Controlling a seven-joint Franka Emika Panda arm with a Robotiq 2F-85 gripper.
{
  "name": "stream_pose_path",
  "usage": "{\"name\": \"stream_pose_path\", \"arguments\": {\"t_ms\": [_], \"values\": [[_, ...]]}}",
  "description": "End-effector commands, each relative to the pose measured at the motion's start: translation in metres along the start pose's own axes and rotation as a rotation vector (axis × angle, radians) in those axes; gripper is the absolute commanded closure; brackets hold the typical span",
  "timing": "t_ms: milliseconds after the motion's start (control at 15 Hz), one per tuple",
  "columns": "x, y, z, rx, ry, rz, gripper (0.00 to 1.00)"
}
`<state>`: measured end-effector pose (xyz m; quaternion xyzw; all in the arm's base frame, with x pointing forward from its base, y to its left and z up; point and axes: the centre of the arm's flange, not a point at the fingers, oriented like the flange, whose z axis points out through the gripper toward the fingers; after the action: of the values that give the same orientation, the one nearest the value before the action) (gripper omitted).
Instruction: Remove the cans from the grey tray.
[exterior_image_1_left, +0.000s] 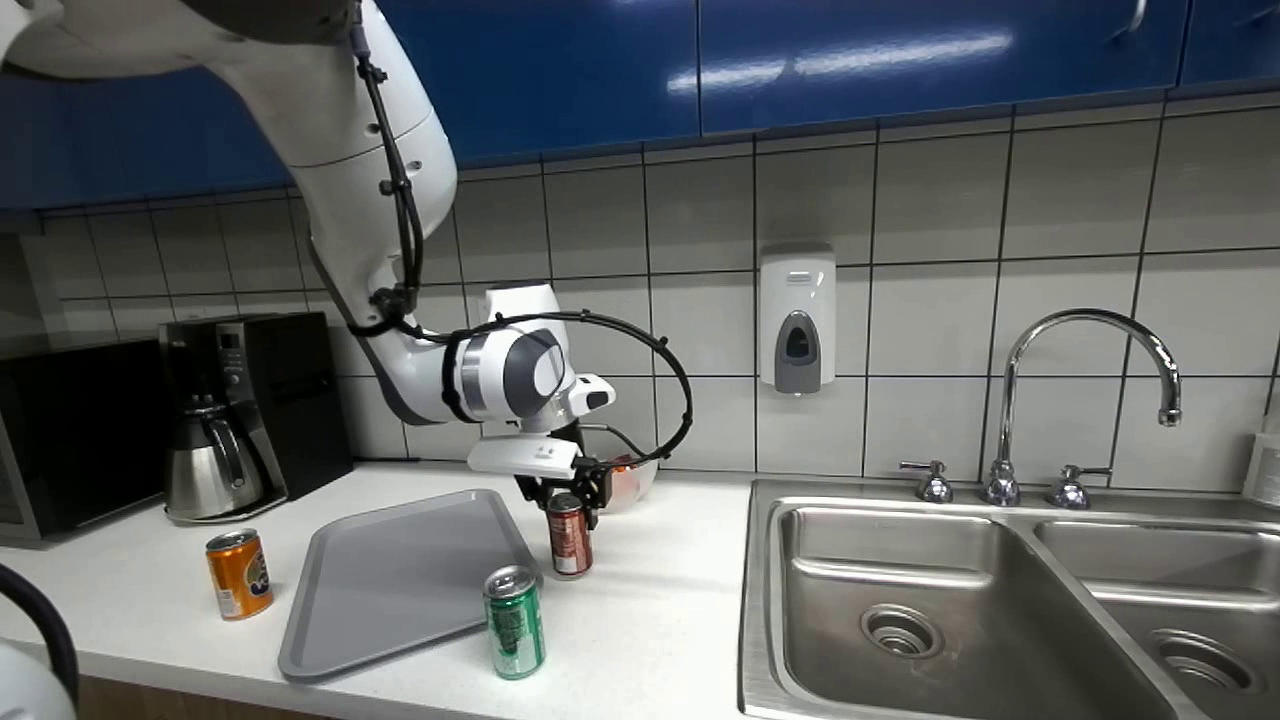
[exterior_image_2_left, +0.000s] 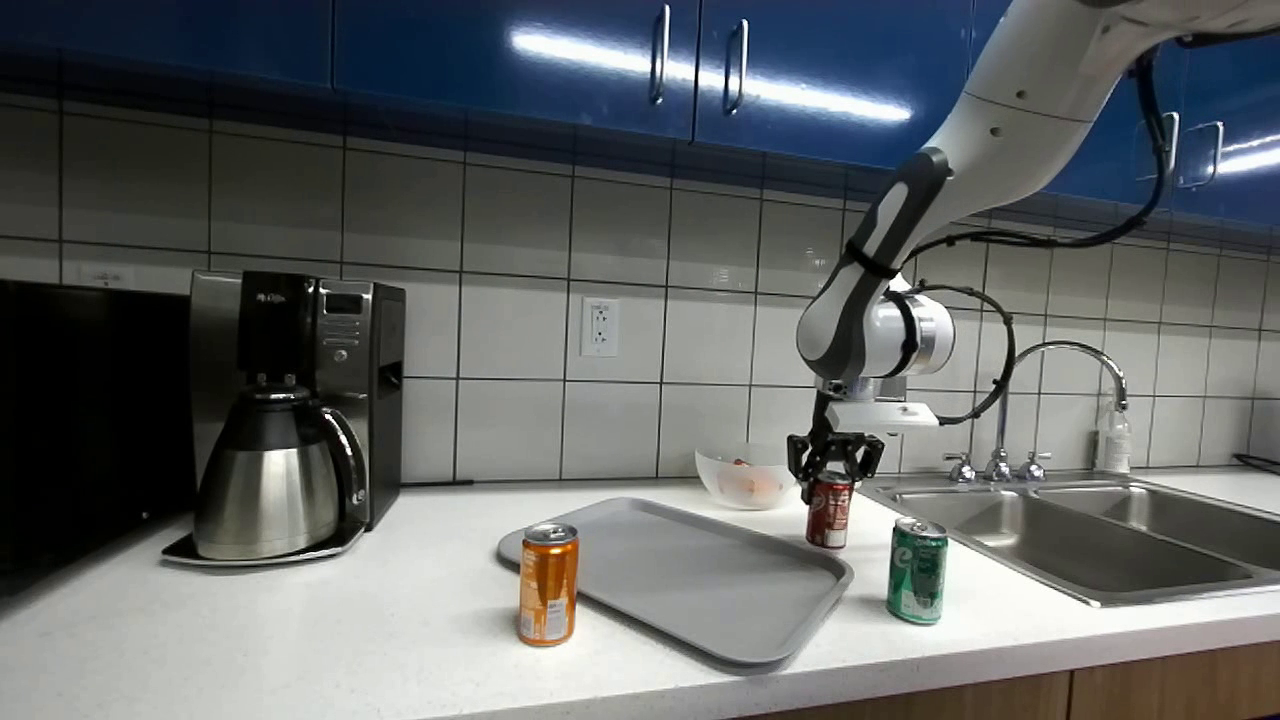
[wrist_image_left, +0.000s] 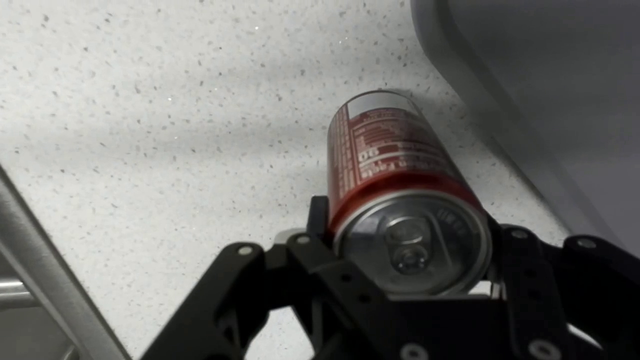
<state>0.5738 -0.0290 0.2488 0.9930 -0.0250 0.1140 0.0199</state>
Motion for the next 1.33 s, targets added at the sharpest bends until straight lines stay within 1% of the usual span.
{"name": "stream_pose_path", "arguments": {"t_ms": [0, 133, 267, 800, 1267], "values": [[0.008, 0.000, -0.006, 0.005, -0.004, 0.001, 0.10], [0.008, -0.001, -0.010, -0.007, 0.009, -0.002, 0.00], [0.010, -0.004, -0.015, 0.002, 0.006, -0.009, 0.00], [0.011, -0.022, -0.057, -0.005, 0.092, -0.061, 0.00], [-0.003, -0.033, -0.097, -0.013, 0.165, -0.111, 0.00]]}}
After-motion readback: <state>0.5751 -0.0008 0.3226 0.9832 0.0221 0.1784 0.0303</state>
